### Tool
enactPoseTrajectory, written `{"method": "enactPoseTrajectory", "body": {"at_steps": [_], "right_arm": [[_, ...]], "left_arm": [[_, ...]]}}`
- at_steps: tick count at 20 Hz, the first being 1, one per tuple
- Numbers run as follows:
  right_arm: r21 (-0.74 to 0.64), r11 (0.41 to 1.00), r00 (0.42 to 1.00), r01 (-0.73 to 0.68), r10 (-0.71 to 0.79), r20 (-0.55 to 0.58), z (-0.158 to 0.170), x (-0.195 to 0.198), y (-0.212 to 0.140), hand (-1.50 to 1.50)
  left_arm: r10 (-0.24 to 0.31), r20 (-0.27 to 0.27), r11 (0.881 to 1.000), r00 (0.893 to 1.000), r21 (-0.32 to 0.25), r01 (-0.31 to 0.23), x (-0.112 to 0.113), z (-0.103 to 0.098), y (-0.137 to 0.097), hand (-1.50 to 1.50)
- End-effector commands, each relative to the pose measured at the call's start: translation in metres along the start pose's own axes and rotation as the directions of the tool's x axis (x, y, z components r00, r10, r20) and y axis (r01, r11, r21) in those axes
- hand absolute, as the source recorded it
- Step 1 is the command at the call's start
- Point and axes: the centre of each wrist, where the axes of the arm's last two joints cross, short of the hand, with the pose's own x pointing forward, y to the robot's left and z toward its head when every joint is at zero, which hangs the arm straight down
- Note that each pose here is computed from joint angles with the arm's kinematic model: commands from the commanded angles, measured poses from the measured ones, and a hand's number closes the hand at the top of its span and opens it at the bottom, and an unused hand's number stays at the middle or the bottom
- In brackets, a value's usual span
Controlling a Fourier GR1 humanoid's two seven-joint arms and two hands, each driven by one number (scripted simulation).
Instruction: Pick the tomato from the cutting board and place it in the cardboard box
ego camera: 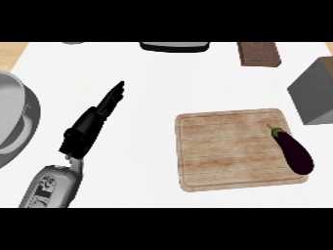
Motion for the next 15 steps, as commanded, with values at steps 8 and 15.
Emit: {"method": "enactPoseTrajectory", "body": {"at_steps": [8,15], "right_arm": [[-0.145,0.897,0.908,0.419,-0.410,0.089,0.002,-0.020,0.004,-1.50],[-0.263,0.702,0.747,0.661,-0.650,0.141,0.035,-0.052,-0.028,-1.50]], "left_arm": [[-0.013,0.008,1.000,1.000,0.010,0.013,0.010,0.003,0.002,0.00],[0.012,0.001,1.000,1.000,-0.003,-0.012,0.003,0.001,-0.004,0.00]]}}
